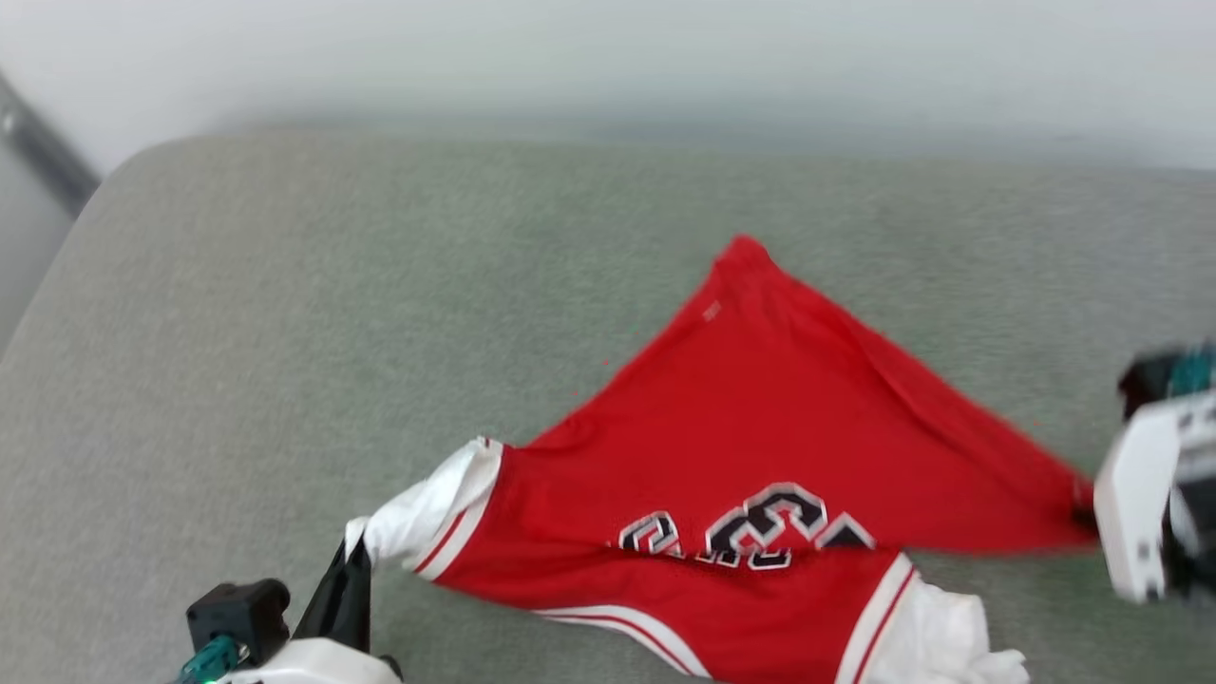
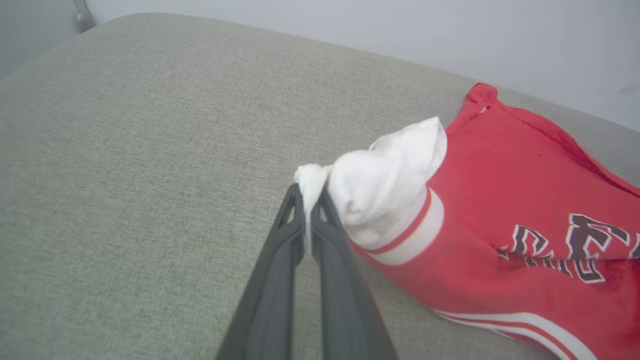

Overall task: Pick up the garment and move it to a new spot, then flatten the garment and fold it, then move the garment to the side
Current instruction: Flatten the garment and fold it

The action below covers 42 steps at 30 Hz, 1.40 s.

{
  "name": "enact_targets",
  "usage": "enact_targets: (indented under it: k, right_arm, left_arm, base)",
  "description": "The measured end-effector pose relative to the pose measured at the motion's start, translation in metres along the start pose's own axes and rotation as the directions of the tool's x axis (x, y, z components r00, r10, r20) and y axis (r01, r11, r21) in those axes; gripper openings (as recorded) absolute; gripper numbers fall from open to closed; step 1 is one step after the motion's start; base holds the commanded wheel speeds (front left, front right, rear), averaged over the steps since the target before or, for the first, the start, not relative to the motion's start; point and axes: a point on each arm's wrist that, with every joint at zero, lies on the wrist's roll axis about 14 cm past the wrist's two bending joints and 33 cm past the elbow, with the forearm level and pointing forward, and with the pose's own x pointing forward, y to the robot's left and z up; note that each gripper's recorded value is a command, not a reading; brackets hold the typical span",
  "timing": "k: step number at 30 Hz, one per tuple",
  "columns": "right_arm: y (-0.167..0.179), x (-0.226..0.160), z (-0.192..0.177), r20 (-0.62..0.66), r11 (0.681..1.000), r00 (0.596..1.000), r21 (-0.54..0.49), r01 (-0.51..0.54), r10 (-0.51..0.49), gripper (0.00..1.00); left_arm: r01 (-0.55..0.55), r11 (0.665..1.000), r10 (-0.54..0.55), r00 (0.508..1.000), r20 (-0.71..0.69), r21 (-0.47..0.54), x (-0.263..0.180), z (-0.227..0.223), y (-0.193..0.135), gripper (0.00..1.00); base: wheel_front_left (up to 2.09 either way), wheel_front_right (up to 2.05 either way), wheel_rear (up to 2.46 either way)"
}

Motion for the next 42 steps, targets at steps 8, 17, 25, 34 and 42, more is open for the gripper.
enact_targets:
  k: [8, 17, 25, 34, 42]
  right_arm:
    - [0.022, -0.036, -0.163, -0.209, 0.977, 0.976, 0.214, -0.023, 0.069, 0.0]
    - [0.035, -0.059, -0.139, 0.054, 0.95, 0.998, 0.31, -0.035, 0.019, 1.0]
    - [0.006, -0.079, -0.008, 0.563, 0.956, 0.814, 0.29, -0.032, -0.143, 1.0]
    - [0.025, -0.018, 0.038, 0.357, 0.984, 0.934, 0.154, -0.087, 0.027, 1.0]
    - [0.058, 0.034, 0.051, 0.093, 0.985, 0.983, 0.061, -0.163, 0.157, 1.0]
  left_arm:
    - [0.074, 0.997, -0.074, 0.997, 0.0, 0.031, -0.001, 0.006, -0.017, 0.0]
    - [0.141, 0.989, -0.141, 0.99, -0.007, 0.054, 0.005, 0.01, -0.038, 0.0]
    - [0.157, 0.986, -0.158, 0.987, 0.011, 0.049, 0.01, 0.018, -0.046, 0.0]
    - [0.2, 0.979, -0.202, 0.978, 0.046, 0.039, 0.036, 0.026, -0.062, 0.0]
    - [0.18, 0.983, -0.181, 0.983, 0.041, 0.025, 0.052, 0.019, -0.057, 0.0]
  base:
    - [0.0, 0.0, 0.0]
    - [0.0, 0.0, 0.0]
    - [0.0, 0.0, 0.0]
    - [0.0, 0.0, 0.0]
    - [0.0, 0.0, 0.0]
